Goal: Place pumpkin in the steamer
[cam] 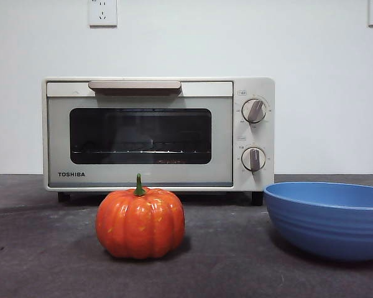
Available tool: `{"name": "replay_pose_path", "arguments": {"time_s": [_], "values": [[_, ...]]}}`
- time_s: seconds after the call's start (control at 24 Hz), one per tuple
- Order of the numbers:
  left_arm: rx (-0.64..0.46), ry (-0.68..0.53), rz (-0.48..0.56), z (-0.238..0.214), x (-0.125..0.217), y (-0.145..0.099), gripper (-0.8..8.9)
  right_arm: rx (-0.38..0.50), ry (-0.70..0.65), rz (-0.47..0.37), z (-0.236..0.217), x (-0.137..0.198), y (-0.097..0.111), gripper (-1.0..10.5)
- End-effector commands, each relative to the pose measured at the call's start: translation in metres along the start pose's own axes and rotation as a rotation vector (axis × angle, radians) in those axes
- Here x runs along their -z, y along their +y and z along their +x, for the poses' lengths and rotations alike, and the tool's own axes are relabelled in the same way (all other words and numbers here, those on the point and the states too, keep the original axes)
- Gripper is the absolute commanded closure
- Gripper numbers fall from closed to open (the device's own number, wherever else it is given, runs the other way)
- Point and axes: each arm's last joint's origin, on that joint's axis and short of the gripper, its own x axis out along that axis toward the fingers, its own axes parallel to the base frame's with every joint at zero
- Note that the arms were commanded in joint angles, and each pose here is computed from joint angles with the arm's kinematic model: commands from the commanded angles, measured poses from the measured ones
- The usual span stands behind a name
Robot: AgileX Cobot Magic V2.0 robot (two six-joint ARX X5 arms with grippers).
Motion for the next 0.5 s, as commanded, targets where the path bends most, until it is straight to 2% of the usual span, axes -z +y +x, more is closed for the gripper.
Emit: {"name": "replay_pose_path", "arguments": {"time_s": [0.04, 0.17, 0.29, 0.38, 0.5], "values": [[0.012, -0.012, 0.035, -0.0021, -0.0044, -0.0025, 8.05, -0.021, -0.008, -0.046, -0.001, -0.0044, 0.0041, 9.4], [0.013, -0.011, 0.035, -0.002, -0.0044, -0.0027, 8.05, -0.03, -0.004, -0.053, -0.0003, -0.0042, 0.0057, 9.1], [0.013, -0.011, 0.034, -0.002, -0.0043, -0.0027, 7.82, -0.03, -0.005, -0.043, -0.0004, -0.0043, 0.0058, 6.4], [0.014, -0.01, 0.03, -0.002, -0.0043, -0.0027, 6.71, -0.03, -0.005, -0.038, -0.0004, -0.0044, 0.0057, 5.4], [0.013, -0.01, 0.03, -0.002, -0.0042, -0.0027, 4.24, -0.03, -0.005, -0.037, -0.0003, -0.0043, 0.0057, 5.1]]}}
